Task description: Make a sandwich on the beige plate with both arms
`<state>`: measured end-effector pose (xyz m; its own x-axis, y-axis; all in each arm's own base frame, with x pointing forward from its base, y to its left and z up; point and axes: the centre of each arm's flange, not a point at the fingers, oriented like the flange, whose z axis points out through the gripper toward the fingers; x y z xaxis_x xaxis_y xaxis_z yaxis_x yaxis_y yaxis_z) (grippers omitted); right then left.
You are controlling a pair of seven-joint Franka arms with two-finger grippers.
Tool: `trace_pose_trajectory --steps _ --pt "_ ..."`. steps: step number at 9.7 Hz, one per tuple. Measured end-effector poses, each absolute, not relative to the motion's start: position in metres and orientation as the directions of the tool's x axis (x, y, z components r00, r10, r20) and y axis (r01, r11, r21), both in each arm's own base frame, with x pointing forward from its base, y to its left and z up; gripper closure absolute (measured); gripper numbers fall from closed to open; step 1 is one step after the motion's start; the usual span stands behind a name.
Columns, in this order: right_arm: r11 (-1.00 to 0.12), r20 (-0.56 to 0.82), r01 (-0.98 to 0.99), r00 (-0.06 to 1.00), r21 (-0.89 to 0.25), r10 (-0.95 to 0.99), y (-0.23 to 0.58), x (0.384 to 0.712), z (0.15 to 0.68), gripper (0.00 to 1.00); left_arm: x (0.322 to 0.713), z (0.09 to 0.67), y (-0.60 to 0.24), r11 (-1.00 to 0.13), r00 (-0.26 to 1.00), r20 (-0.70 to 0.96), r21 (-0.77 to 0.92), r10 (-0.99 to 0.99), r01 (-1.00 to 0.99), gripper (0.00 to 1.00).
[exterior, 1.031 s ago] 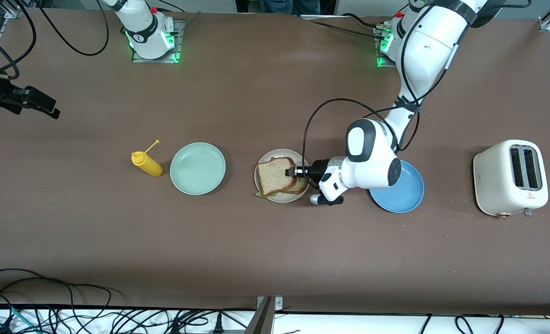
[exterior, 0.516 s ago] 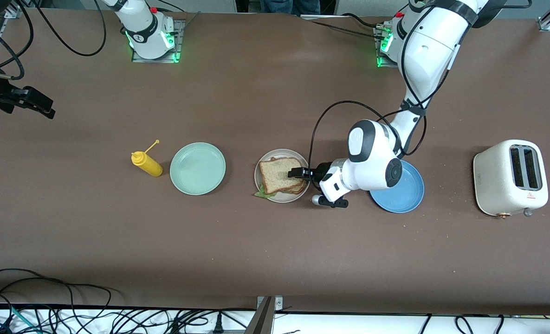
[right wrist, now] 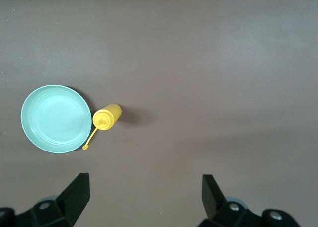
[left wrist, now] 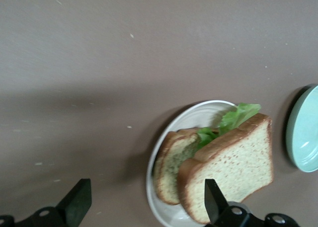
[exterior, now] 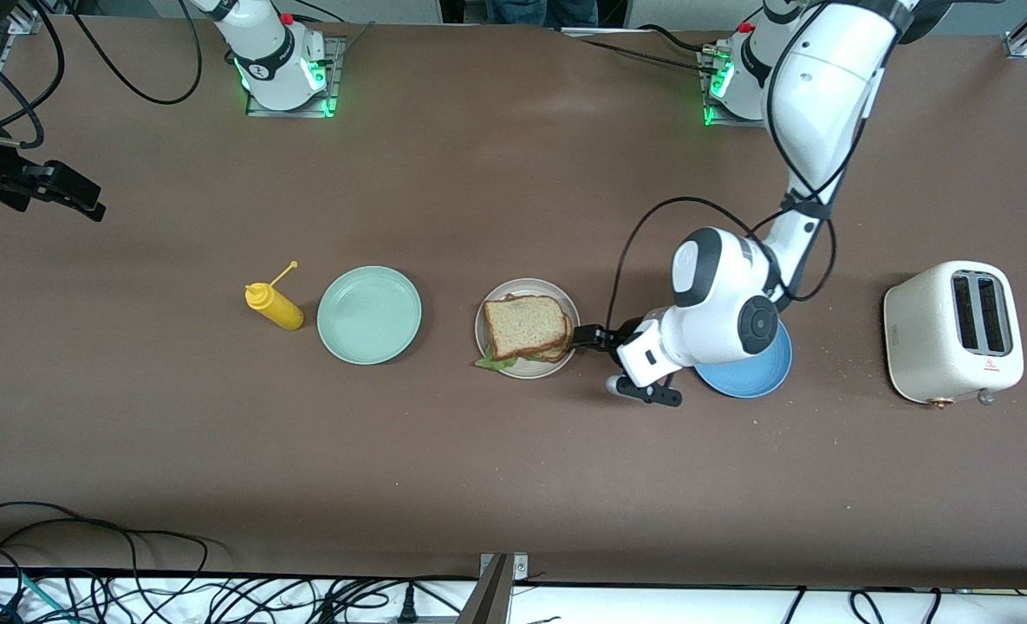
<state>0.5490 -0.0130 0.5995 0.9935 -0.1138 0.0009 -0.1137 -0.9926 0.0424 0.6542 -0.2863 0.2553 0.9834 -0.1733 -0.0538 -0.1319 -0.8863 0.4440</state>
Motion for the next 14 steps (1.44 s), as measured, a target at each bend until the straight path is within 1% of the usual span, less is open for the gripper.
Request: trace_pose_trajectory --steps 3,7,11,14 --pt "-0.993 0.0 -0.115 0.993 0.039 -0.115 -0.013 0.549 0.599 0.0 0.666 0.285 -0.233 -0.933 0.976 -0.065 0.313 -0.208 -0.178 0.0" --pt "-0.993 0.0 -0.115 0.993 0.036 -0.115 -0.013 0.549 0.599 0.0 0.679 0.328 -0.161 -0.966 0.956 -0.158 0.115 -0.248 -0.231 0.0" --pt "-0.993 0.0 -0.114 0.993 0.036 -0.114 -0.012 0.549 0.6 0.0 0.684 0.374 -0.101 -0.981 0.954 -0.229 0.023 -0.193 -0.193 0.0" --pt "-0.993 0.002 -0.114 0.993 0.035 -0.114 -0.012 0.549 0.6 0.0 0.67 0.426 -0.071 -0.988 0.954 -0.262 0.001 -0.147 -0.152 0.0"
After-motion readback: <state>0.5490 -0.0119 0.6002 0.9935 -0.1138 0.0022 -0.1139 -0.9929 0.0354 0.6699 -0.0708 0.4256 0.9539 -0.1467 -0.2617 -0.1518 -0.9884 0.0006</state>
